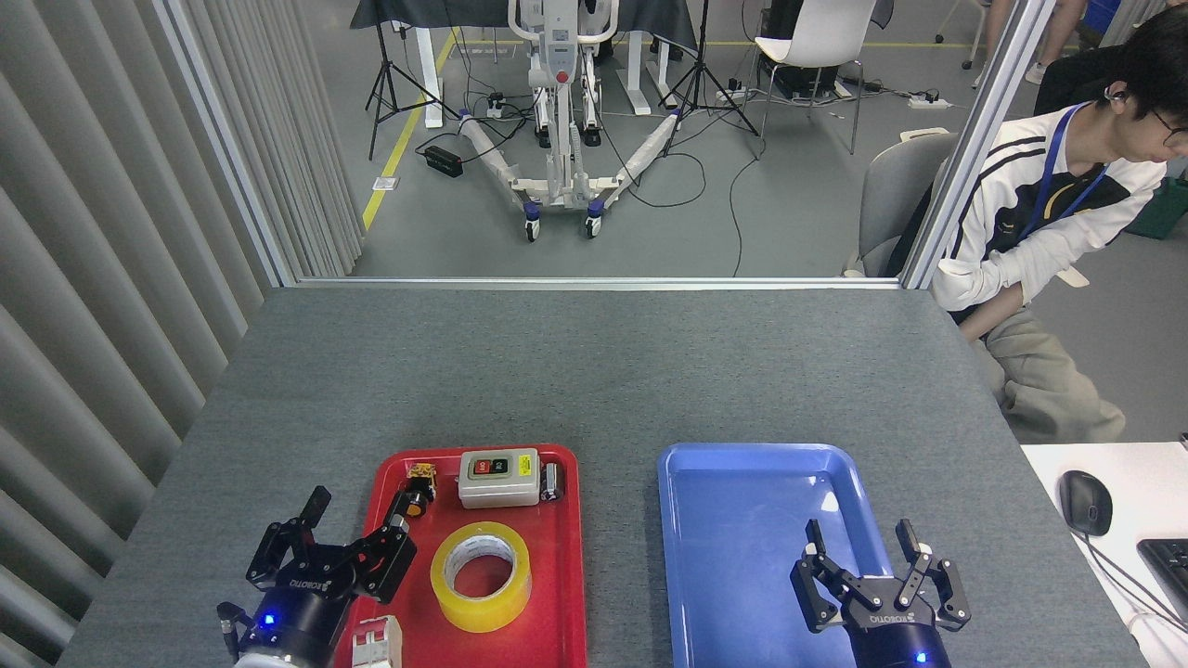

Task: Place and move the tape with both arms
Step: 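Move the left gripper toward the yellow tape roll in the red tray, then insert the left gripper into the tape roll's hole and close it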

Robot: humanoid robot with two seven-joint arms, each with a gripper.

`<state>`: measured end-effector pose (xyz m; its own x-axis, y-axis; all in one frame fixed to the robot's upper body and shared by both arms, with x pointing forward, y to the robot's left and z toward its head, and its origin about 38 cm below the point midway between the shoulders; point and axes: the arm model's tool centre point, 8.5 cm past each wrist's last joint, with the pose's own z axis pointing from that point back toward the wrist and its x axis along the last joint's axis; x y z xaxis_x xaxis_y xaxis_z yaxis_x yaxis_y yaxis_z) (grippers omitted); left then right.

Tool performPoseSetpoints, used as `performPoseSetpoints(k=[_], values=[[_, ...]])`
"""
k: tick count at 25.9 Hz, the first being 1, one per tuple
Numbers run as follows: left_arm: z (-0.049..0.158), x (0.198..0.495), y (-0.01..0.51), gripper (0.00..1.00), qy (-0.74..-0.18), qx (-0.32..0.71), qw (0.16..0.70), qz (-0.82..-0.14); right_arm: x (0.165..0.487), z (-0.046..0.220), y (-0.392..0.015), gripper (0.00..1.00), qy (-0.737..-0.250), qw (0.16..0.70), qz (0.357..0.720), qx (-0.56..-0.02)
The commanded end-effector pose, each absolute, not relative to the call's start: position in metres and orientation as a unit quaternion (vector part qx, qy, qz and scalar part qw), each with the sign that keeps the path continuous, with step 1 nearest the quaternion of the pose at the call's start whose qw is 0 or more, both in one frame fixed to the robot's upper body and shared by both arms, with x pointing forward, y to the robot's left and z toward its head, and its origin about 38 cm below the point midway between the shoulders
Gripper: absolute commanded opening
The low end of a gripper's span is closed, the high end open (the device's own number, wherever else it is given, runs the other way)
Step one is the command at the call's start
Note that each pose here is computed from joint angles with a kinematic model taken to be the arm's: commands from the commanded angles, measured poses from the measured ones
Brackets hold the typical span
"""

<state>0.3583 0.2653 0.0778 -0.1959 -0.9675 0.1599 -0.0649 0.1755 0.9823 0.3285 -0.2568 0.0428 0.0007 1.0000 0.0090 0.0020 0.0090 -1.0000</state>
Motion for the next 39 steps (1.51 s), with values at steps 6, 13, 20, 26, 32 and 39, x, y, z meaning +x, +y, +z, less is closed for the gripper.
performPoseSetpoints(k=[6, 13, 20, 26, 32, 39], values=[[0.079, 0.357, 0.275, 1.0, -0.613, 0.419, 0.467, -0.48, 0.328, 0.043, -0.258, 1.0, -0.501, 0.502, 0.497, -0.499], [0.087, 0.353, 0.27, 1.0, -0.615, 0.417, 0.465, -0.481, 0.328, 0.044, -0.257, 1.0, -0.505, 0.499, 0.494, -0.502], [0.075, 0.374, 0.243, 1.0, -0.506, 0.293, 0.504, -0.636, 0.328, 0.043, -0.258, 1.0, -0.504, 0.5, 0.494, -0.502], [0.069, 0.384, 0.236, 1.0, -0.503, 0.208, 0.521, -0.657, 0.327, 0.041, -0.257, 1.0, -0.505, 0.5, 0.496, -0.499], [0.072, 0.398, 0.244, 0.99, -0.472, 0.221, 0.519, -0.678, 0.327, 0.04, -0.255, 1.0, -0.508, 0.498, 0.5, -0.493], [0.05, 0.404, 0.249, 0.99, -0.427, 0.203, 0.533, -0.702, 0.327, 0.04, -0.255, 1.0, -0.508, 0.498, 0.5, -0.494]])
